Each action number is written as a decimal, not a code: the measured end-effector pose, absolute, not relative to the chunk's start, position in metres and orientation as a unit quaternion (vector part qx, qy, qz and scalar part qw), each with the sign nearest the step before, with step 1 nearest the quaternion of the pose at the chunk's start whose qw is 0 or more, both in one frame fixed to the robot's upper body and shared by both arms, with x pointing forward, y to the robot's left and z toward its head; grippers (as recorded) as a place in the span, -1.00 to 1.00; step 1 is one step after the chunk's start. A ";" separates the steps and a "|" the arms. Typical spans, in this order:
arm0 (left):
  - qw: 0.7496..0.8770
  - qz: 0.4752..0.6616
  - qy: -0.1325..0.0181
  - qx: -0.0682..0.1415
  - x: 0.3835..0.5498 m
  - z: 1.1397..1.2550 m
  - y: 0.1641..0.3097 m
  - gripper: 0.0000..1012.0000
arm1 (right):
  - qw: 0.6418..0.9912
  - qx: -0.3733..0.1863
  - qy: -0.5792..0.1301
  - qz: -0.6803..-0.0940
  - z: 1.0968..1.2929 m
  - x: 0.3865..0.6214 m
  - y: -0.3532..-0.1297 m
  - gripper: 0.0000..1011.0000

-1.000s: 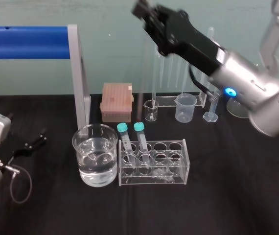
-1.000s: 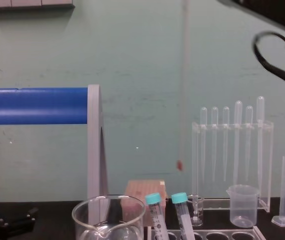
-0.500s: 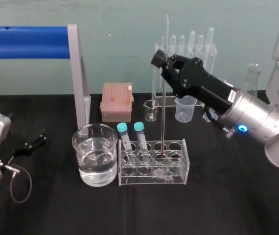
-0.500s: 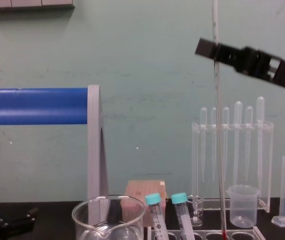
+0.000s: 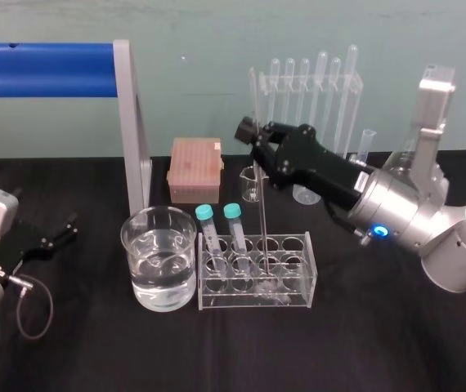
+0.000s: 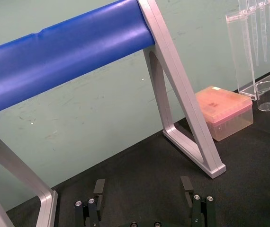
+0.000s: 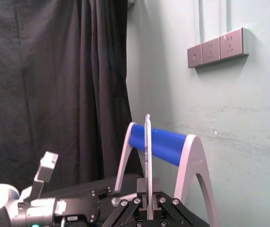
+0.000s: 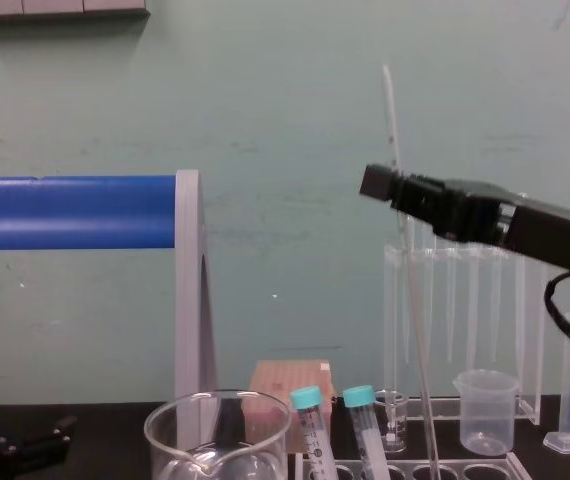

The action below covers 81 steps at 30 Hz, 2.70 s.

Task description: Hold the thermometer with one hand and immerse one end into the beaker, then reinsert it into the test tube rack.

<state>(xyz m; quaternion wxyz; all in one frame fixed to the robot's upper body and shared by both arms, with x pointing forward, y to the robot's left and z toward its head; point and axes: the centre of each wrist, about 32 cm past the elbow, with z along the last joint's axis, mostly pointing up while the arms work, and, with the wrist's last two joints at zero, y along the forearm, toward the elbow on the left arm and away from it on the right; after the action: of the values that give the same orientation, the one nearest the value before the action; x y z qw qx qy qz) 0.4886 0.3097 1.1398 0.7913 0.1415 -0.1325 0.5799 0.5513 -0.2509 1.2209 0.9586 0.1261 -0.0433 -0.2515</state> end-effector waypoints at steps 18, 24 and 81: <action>0.791 0.580 -0.132 0.141 0.489 1.140 0.310 0.99 | 0.962 0.094 -0.041 -0.254 1.193 0.560 -0.247 -0.89; 0.791 0.580 -0.132 0.142 0.489 1.140 0.310 0.99 | 0.963 0.094 -0.045 -0.250 1.194 0.564 -0.244 -0.89; 0.791 0.580 -0.132 0.141 0.489 1.140 0.310 0.99 | 0.904 0.121 -0.022 -0.408 1.194 0.552 -0.264 0.98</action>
<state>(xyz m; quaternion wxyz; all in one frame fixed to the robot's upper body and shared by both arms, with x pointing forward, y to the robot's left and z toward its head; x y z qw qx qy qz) 0.4886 0.3097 1.1398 0.7913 0.1415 -0.1325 0.5799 0.5518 -0.2643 1.1936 0.9045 0.1208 -0.0217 -0.4085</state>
